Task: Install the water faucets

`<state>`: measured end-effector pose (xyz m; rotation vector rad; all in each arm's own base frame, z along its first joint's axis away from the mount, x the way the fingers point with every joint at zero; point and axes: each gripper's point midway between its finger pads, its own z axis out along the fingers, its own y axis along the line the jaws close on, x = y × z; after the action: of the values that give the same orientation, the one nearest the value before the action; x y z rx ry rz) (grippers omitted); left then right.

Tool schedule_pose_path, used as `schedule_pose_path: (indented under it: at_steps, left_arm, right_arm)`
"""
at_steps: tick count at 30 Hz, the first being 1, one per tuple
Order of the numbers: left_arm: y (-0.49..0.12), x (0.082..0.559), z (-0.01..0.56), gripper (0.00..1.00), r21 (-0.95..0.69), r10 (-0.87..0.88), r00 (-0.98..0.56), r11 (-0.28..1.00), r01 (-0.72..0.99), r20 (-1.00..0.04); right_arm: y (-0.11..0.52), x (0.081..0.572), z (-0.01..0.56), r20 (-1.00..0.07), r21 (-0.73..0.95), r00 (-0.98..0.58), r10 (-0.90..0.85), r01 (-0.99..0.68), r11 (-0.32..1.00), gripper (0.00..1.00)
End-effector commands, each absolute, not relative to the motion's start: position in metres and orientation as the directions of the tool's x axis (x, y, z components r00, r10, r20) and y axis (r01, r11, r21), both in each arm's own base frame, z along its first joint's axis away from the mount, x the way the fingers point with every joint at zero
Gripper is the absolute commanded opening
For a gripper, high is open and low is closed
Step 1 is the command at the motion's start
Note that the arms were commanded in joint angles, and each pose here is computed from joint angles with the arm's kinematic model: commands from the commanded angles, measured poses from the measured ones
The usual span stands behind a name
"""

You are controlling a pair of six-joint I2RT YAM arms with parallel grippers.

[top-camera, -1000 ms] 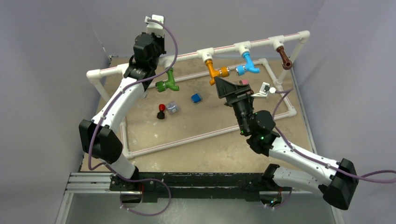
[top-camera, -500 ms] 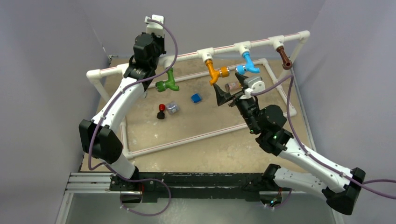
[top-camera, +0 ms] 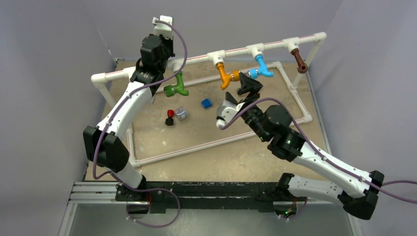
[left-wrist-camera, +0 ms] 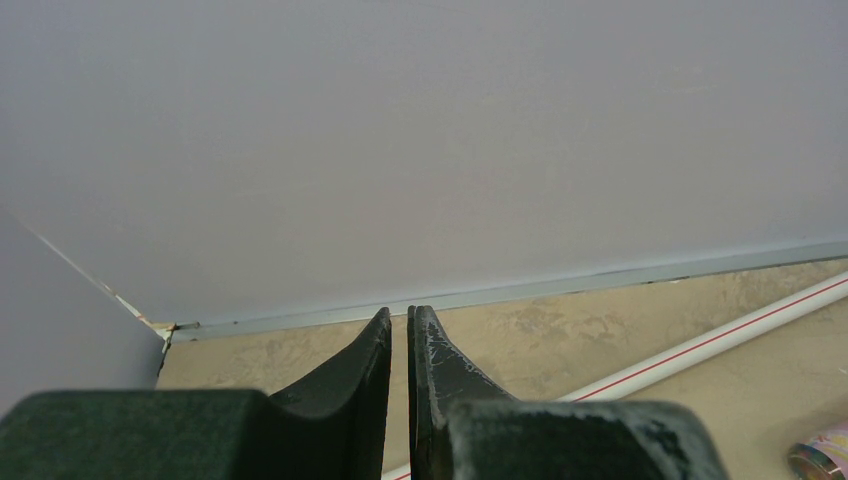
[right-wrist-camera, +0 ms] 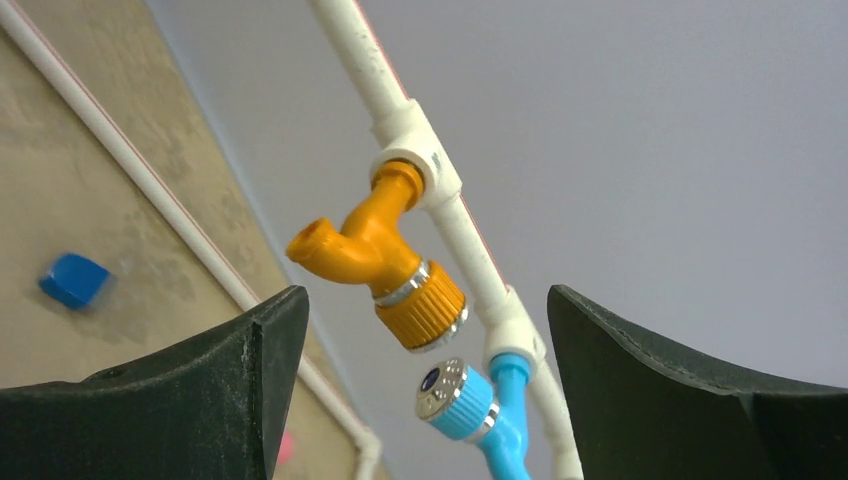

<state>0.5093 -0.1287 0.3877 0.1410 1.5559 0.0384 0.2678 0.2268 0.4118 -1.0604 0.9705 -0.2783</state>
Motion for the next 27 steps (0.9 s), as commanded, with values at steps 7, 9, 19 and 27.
schedule_pose_path:
  at_steps: [7,9,19,27]
  left_arm:
    - [-0.134,0.509,0.312,0.10,0.190,0.206,-0.179,0.976,0.106,-0.962]
    - [-0.135,0.509,0.312,0.10,0.188,0.205,-0.181,0.976,0.107,-0.962]
    - [-0.134,0.508,0.312,0.10,0.190,0.207,-0.180,0.976,0.106,-0.962]
    - [-0.134,0.508,0.313,0.10,0.189,0.206,-0.178,0.976,0.107,-0.962]
  right_arm:
    - [0.224,0.290,0.418,-0.121,-0.974,0.490,-0.863,0.110,0.198,0.90]
    - [0.224,0.296,0.420,-0.113,-0.969,0.454,-0.884,0.146,0.198,0.90]
    - [0.242,0.322,0.416,-0.131,-0.964,0.416,-0.900,0.159,0.213,0.73]
    - [0.233,0.338,0.410,-0.217,-0.948,0.365,-0.905,0.140,0.284,0.42]
